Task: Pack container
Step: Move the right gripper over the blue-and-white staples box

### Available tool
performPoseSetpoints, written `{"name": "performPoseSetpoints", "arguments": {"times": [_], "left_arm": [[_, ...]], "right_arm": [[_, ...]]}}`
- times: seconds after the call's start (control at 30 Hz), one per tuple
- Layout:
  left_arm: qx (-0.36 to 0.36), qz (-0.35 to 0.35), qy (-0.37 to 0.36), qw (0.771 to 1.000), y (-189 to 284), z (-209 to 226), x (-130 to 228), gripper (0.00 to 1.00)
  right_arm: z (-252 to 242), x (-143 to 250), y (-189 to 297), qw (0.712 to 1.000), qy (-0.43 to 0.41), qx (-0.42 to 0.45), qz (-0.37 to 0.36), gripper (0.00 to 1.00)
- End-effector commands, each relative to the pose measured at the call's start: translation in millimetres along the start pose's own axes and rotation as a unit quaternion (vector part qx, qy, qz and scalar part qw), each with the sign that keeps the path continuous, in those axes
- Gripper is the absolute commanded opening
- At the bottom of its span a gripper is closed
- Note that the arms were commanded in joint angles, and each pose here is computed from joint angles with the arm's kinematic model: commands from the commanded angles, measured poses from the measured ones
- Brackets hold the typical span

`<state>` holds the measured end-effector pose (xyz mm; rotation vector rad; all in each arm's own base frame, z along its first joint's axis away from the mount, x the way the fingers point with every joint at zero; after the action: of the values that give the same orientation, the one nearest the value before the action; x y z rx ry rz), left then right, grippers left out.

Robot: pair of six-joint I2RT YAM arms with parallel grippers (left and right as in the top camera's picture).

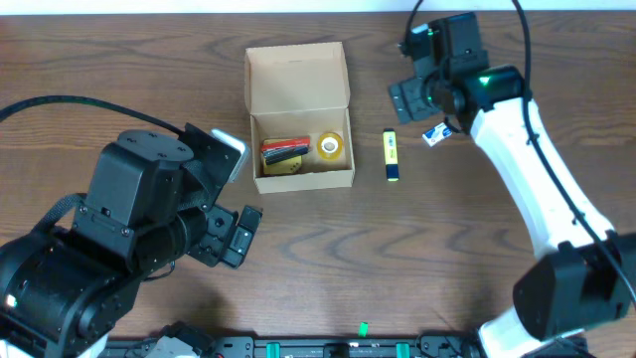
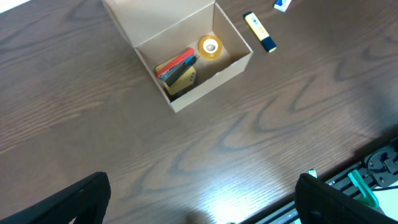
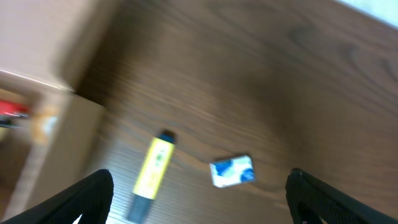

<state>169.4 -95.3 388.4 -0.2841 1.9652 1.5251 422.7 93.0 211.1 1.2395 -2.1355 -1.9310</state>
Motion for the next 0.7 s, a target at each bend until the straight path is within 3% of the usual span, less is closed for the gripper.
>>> {"name": "performPoseSetpoints", "arguments": {"times": [0.0,0.23,0.37,0.67], "left_arm": [[-0.004,0.005,0.0,1.0,-1.8,1.5,1.6,0.95],[-0.004,0.005,0.0,1.0,-1.8,1.5,1.6,0.95],[-0.004,0.005,0.0,1.0,-1.8,1.5,1.6,0.95],[-0.004,0.005,0.0,1.0,-1.8,1.5,1.6,0.95]], "right_arm": [[-15.3,22.8,-25.7,0.998,0.038,0.006,0.049,0.9],[-38.3,66.1,-76.0,0.992,0.01,-0.015,0.122,0.97],[-30.6,89.4,-97.7,0.985,0.037,-0.064,0.159,0.96],[-14.8,101.0,-121.1,0.976,0.079,-0.118,0.166,0.98]]}}
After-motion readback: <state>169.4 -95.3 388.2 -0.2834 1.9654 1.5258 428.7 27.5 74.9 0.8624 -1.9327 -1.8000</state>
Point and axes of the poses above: each gripper's point midway between its finger pads, its own y axis back along the fingers, its own z axis along the line the jaws close on, x = y × z, the point moved 4 cm from there along y, back along the fingers, and after that the axes turned 12 degrees about y, right-handed, at the moved point
